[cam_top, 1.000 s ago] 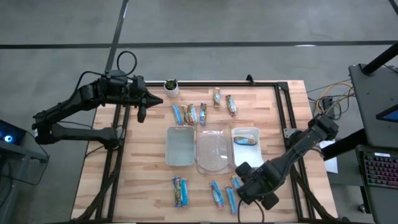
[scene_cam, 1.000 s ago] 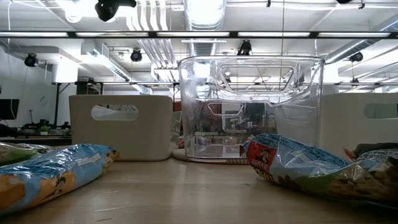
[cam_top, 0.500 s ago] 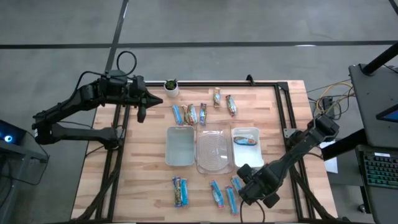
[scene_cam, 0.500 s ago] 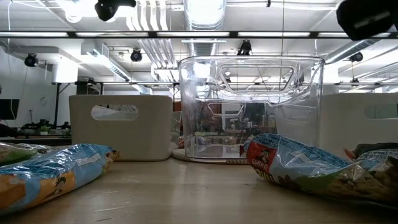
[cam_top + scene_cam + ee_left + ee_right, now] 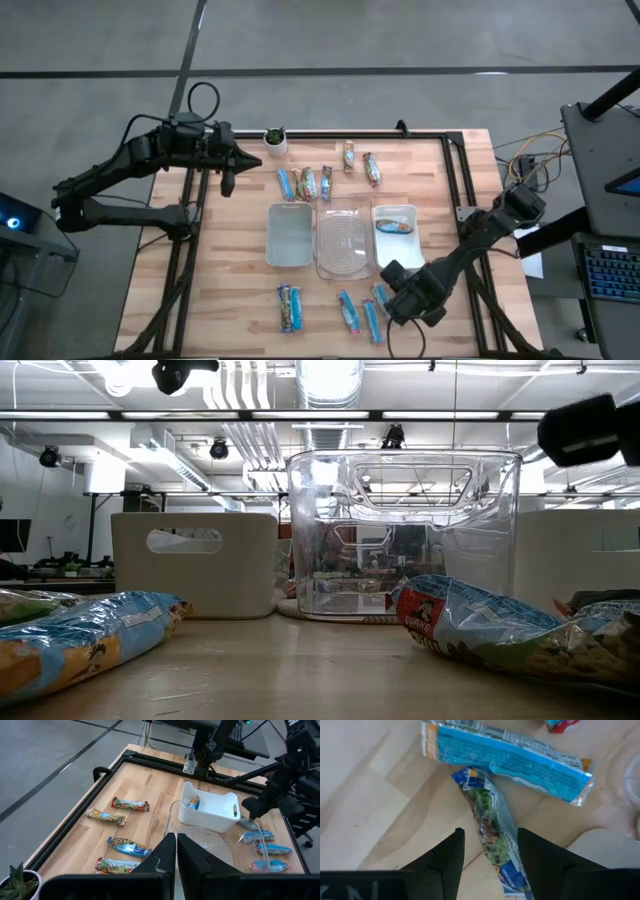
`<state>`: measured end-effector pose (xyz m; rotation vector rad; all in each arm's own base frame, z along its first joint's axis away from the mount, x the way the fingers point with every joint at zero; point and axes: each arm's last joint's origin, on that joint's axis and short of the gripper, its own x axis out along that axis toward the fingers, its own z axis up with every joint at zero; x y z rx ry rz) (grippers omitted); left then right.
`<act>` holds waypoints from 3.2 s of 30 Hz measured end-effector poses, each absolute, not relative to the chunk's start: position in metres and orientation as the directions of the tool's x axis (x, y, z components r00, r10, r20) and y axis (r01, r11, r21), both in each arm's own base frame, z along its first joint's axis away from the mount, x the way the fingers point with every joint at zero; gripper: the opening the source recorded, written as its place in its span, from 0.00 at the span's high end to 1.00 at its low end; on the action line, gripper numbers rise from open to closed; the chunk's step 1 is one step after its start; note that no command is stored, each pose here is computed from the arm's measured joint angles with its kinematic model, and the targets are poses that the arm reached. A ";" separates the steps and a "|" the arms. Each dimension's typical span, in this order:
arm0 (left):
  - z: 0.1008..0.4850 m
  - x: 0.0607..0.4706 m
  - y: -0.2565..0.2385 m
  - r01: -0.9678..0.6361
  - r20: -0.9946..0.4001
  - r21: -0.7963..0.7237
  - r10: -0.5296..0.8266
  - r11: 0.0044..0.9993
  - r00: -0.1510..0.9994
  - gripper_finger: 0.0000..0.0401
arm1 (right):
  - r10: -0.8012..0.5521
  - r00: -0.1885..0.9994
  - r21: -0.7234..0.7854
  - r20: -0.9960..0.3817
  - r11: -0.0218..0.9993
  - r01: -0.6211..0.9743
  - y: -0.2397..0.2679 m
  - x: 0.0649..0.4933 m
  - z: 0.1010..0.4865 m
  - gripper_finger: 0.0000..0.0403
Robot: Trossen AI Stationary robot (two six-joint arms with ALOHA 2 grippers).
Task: Pick and place Granola Bars by type
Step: Put the right blue granola bar into the transparent bin
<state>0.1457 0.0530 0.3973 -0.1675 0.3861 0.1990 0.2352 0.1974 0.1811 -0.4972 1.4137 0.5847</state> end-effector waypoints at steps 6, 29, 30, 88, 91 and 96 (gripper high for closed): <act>0.397 0.146 0.053 -0.224 -0.389 -0.125 0.160 0.967 0.907 1.00 | 0.058 0.040 0.019 -0.998 0.765 -0.644 0.191 0.228 0.166 0.57; 0.397 0.146 0.053 -0.227 -0.389 -0.132 0.160 0.965 0.907 1.00 | 0.087 0.086 0.011 -0.992 0.766 -0.642 0.189 0.226 0.148 0.67; 0.397 0.146 0.053 -0.227 -0.389 -0.132 0.160 0.965 0.907 1.00 | 0.088 0.087 0.012 -0.992 0.767 -0.642 0.189 0.226 0.148 0.69; 0.397 0.146 0.053 -0.227 -0.390 -0.131 0.160 0.965 0.907 1.00 | 0.086 0.491 0.111 -0.867 0.994 0.021 0.113 0.326 0.350 0.89; 0.397 0.146 0.053 -0.227 -0.390 -0.131 0.160 0.965 0.907 1.00 | 0.055 0.495 0.111 -0.867 0.990 0.084 0.091 0.332 0.351 0.89; 0.397 0.146 0.053 -0.227 -0.390 -0.131 0.160 0.965 0.907 1.00 | 0.003 0.495 0.110 -0.869 0.976 0.186 0.057 0.340 0.349 0.89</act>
